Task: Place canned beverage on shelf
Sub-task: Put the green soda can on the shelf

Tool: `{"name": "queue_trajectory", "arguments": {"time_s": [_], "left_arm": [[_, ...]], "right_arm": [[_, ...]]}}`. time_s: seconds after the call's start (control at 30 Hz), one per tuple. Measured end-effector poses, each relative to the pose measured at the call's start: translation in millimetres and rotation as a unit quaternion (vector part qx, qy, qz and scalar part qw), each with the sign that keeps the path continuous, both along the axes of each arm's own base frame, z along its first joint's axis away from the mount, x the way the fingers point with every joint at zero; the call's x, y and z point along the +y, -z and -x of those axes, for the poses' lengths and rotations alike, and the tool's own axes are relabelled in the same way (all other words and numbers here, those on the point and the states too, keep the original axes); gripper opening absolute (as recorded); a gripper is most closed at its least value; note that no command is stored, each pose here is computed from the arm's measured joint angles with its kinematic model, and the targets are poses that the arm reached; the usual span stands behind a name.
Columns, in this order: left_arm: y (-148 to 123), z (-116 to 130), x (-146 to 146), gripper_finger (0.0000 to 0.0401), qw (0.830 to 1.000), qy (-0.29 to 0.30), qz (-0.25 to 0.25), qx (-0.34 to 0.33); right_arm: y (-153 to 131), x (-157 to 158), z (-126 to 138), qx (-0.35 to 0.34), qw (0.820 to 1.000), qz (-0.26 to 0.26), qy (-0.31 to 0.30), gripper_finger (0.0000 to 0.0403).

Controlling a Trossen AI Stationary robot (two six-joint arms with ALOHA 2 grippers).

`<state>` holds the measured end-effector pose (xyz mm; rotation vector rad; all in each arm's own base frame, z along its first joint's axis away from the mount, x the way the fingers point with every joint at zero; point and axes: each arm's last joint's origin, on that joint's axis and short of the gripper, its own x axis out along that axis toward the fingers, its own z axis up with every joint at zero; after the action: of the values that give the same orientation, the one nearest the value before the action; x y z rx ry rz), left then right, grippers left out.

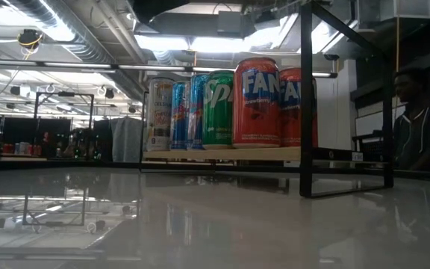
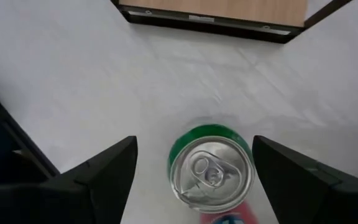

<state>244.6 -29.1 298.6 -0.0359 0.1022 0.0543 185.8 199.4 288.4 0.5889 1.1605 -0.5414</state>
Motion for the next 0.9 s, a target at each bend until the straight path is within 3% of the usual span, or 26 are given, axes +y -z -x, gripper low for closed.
{"name": "queue_trajectory", "arguments": {"time_s": [0.3,0.9], "left_arm": [[0.0,0.0,0.0,0.0354,1.000,0.000,0.000,0.000],[0.1,-0.1,0.0,0.0354,1.000,-0.001,0.011,0.000]], "right_arm": [[12.1,3.3,-2.5,0.036,0.999,0.030,-0.012,0.0308],[32.1,13.3,-8.1,0.097,0.995,0.032,-0.016,0.0308]]}}
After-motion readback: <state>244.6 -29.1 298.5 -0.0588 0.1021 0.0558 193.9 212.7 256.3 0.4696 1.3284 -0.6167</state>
